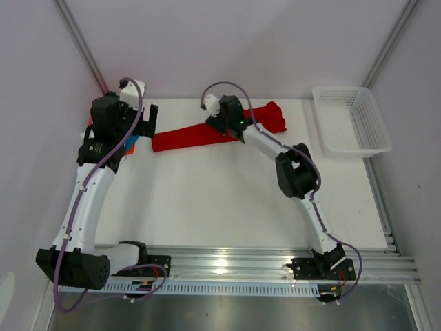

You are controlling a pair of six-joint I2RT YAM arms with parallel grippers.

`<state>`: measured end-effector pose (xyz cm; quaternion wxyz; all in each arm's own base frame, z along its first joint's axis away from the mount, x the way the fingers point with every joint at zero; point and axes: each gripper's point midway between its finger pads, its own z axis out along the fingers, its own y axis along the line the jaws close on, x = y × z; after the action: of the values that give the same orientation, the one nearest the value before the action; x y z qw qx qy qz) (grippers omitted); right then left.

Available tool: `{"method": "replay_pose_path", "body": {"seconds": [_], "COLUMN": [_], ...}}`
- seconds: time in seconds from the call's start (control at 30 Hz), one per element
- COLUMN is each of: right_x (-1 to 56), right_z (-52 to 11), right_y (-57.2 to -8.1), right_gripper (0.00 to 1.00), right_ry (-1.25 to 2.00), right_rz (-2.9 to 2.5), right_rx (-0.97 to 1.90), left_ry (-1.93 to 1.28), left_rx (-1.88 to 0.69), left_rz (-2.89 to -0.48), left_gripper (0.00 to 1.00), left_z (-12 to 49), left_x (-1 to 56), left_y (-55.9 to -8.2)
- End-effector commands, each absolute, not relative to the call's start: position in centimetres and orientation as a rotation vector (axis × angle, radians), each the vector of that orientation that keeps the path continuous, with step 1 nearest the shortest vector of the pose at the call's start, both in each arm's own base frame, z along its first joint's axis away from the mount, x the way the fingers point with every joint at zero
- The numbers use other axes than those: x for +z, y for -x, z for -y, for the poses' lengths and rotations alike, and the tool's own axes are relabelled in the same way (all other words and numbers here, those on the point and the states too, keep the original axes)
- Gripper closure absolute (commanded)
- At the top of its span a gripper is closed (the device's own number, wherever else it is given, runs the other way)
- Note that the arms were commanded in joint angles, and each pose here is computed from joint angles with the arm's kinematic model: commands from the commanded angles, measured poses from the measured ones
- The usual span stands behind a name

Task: Fold and stack the t-shirts
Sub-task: Fold the tshirt

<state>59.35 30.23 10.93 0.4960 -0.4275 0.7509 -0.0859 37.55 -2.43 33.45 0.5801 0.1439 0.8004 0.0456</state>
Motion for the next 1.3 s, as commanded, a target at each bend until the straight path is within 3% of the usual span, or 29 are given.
{"method": "replay_pose_path", "body": {"seconds": [0.0, 0.17, 0.2, 0.47, 0.63, 0.77, 0.87, 0.9, 1.07, 1.1, 1.27], "right_x": [12.1, 9.0, 6.1, 0.6, -0.1, 3.1, 3.2, 7.3, 13.5, 12.5, 13.5], "right_z": [-40.4, -47.1, -47.7, -47.0, -43.5, -41.1, -39.7, -41.4, -41.0, -41.7, -46.1], "right_y": [-55.3, -52.3, -52.1, -50.1, -44.0, -39.2, -40.4, -43.4, -51.2, -52.4, -52.6], "right_gripper": [0.16, 0.15, 0.15, 0.16, 0.19, 0.22, 0.21, 0.21, 0.19, 0.19, 0.18], "right_ry": [1.2, 1.322, 1.383, 1.55, 1.733, 1.775, 1.651, 1.49, 1.051, 1.018, 0.974], "right_rz": [-1.615, -1.503, -1.488, -1.522, -1.79, -1.9, -1.869, -1.711, -1.323, -1.301, -1.119], "right_rx": [-0.094, -0.139, -0.186, -0.29, 0.062, 0.293, 0.169, 0.11, -0.283, -0.326, -0.341], "left_ry": [-0.334, -0.339, -0.338, -0.334, -0.336, -0.334, -0.33, -0.329, -0.318, -0.317, -0.324], "left_rx": [0.009, 0.007, 0.005, 0.029, 0.012, -0.011, -0.022, -0.023, 0.02, 0.022, 0.04], "left_rz": [-1.9, -1.922, -1.932, -1.939, -1.948, -1.962, -1.962, -1.953, -1.926, -1.926, -1.944], "left_gripper": [0.01, 0.01, 0.01, 0.01, 0.01, 0.01, 0.01, 0.01, 0.01, 0.01, 0.01], "left_z": [3.2, 3.1, 3.0, 2.1, 2.2, 2.5, 2.7, 2.7, 2.1, 2.1, 1.8], "left_x": [31.6, 29.7, 29.4, 29.3, 28.9, 28.5, 28.4, 28.5, 28.8, 28.8, 28.0], "left_y": [-37.4, -37.2, -37.2, -36.8, -37.0, -37.5, -37.8, -38.0, -38.0, -37.9, -38.1]}}
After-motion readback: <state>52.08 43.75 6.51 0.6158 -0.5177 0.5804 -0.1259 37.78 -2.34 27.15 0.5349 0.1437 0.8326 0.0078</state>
